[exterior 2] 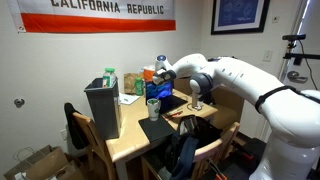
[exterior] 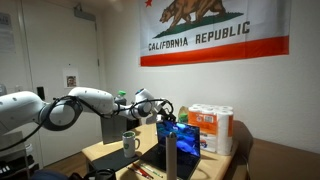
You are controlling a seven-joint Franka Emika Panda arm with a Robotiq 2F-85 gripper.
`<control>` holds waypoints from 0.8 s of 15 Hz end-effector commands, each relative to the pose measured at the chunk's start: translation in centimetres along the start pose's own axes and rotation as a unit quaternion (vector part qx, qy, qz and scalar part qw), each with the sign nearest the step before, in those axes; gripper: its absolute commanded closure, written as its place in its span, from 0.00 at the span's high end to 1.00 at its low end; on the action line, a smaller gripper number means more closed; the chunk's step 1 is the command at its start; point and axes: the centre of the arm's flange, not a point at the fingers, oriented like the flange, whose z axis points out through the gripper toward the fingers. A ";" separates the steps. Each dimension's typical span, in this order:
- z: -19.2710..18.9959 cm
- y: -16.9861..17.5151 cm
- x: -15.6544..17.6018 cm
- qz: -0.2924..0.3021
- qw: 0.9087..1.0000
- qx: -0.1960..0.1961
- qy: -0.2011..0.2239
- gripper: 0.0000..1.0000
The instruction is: Open the laptop
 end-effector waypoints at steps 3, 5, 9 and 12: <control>-5.1 1.1 1.2 -0.076 0.990 0.082 -0.083 1.00; -7.0 1.7 1.7 -0.097 0.986 0.090 -0.102 1.00; -10.6 3.0 2.7 -0.134 0.979 0.093 -0.119 1.00; -13.5 3.4 3.5 -0.162 0.974 0.104 -0.124 1.00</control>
